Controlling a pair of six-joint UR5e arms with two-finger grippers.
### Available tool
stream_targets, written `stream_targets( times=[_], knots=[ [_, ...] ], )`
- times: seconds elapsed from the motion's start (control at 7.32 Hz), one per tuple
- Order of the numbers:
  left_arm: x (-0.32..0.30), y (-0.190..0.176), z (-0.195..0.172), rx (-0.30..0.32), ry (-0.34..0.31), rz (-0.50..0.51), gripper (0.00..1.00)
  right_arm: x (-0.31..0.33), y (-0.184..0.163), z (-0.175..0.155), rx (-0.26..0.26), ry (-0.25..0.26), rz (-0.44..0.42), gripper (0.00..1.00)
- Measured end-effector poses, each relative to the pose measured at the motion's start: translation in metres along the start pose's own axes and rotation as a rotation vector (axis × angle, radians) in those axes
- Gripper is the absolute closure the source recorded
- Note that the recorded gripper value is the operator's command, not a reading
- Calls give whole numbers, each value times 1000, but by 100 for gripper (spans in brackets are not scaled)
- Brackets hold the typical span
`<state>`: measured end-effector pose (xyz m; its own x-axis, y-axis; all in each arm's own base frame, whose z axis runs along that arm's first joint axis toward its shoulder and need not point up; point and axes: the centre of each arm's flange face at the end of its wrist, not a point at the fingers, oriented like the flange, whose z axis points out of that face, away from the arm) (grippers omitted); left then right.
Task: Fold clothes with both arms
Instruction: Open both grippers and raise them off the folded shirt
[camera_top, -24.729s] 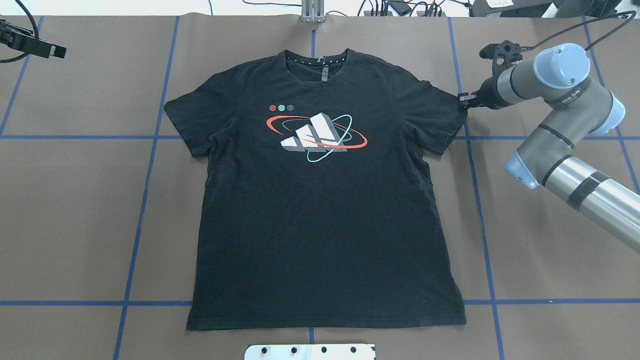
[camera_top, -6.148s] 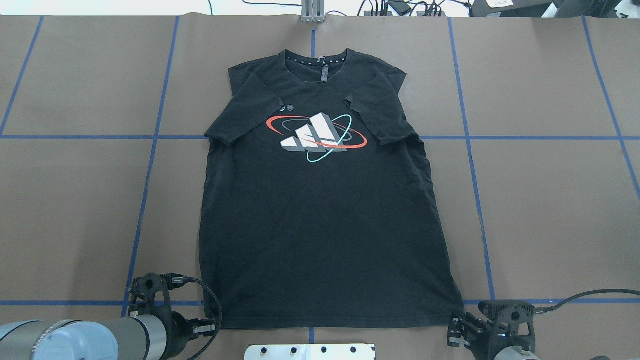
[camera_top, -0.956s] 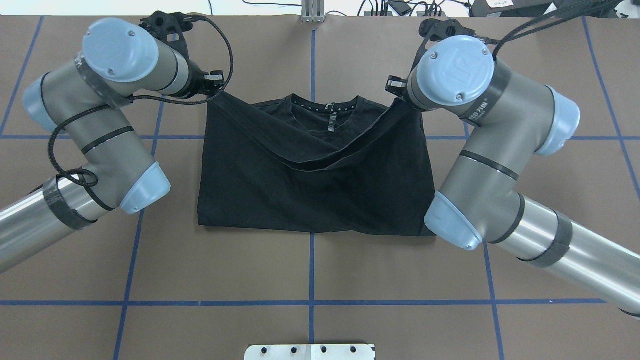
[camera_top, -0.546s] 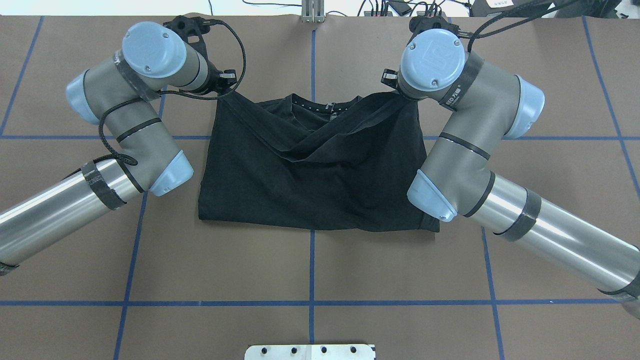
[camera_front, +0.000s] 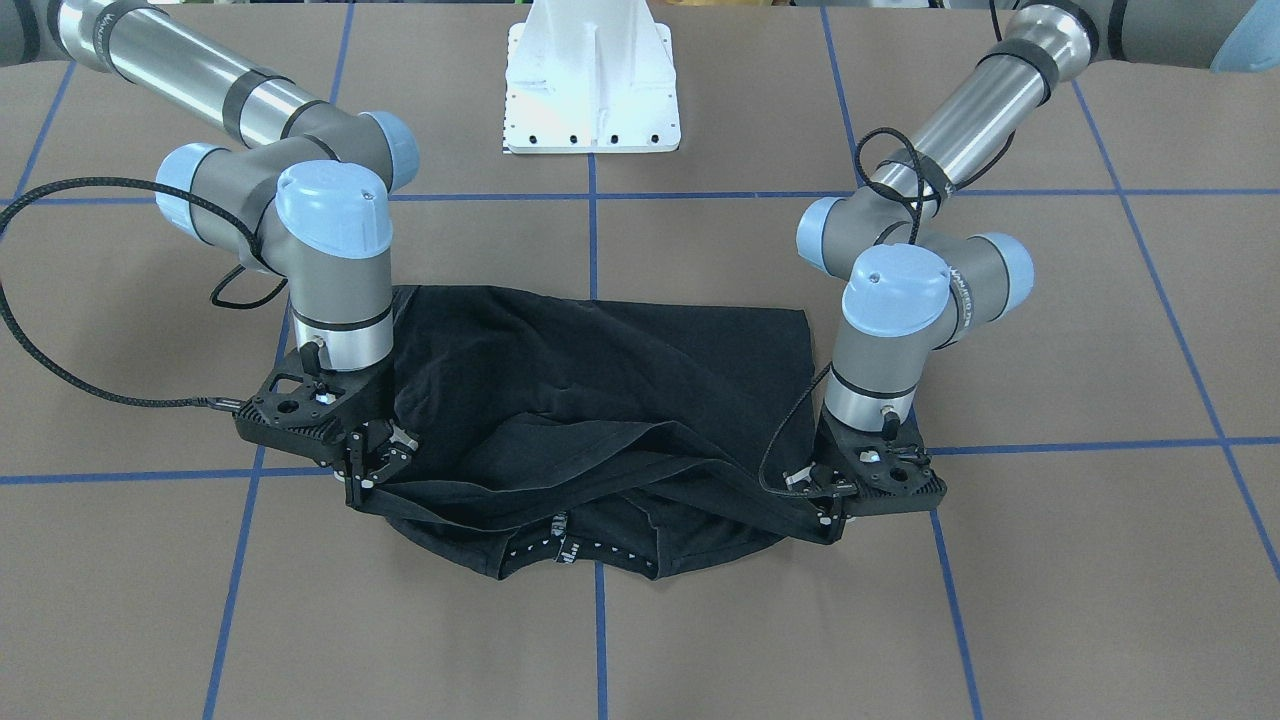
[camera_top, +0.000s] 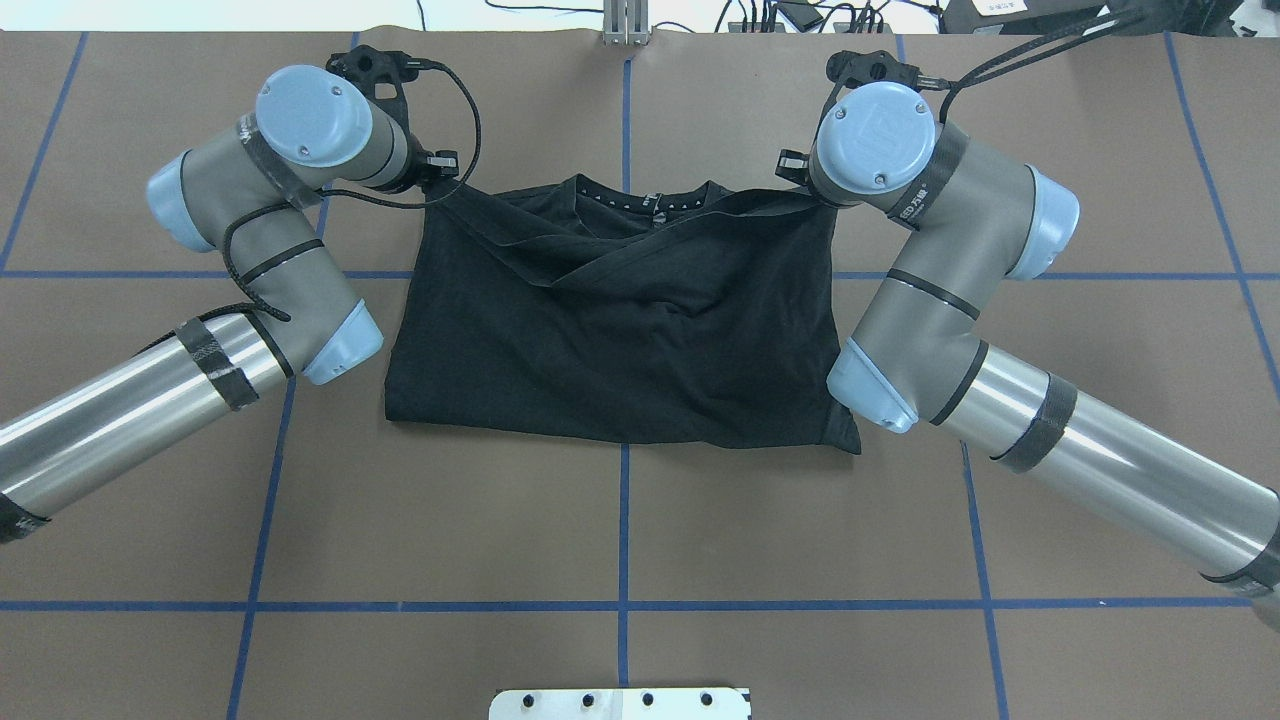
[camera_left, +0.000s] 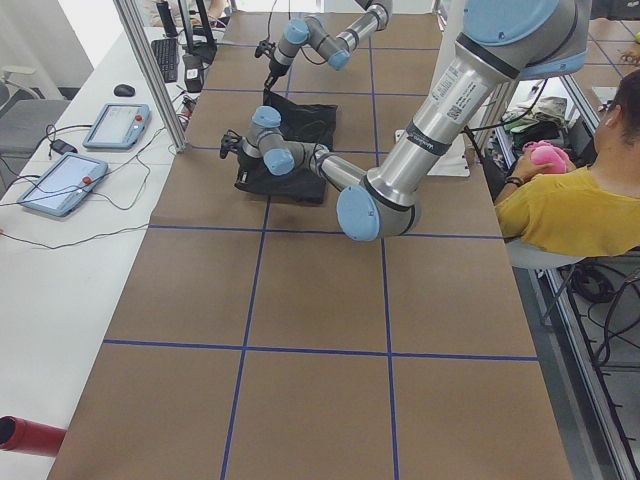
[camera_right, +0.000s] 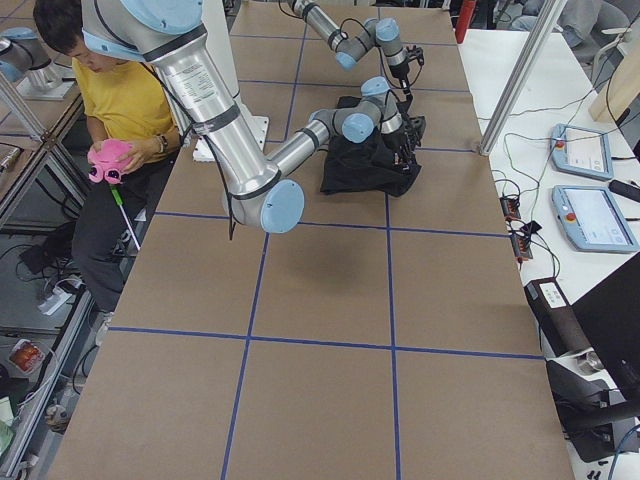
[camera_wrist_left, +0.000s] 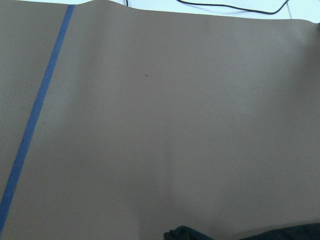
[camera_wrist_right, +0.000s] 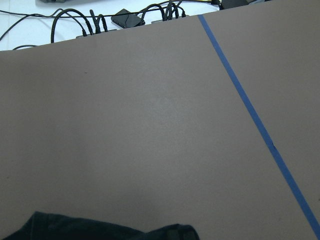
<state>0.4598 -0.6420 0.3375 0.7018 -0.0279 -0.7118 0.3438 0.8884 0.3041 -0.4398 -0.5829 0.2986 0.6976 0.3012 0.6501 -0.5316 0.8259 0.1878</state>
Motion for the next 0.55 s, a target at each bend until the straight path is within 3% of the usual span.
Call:
stream_targets(
  times=[0.55],
  knots=[
    [-22,-35,-9,25,-19,131,100,23,-7,-7,-31,-17,-15,100]
  ],
)
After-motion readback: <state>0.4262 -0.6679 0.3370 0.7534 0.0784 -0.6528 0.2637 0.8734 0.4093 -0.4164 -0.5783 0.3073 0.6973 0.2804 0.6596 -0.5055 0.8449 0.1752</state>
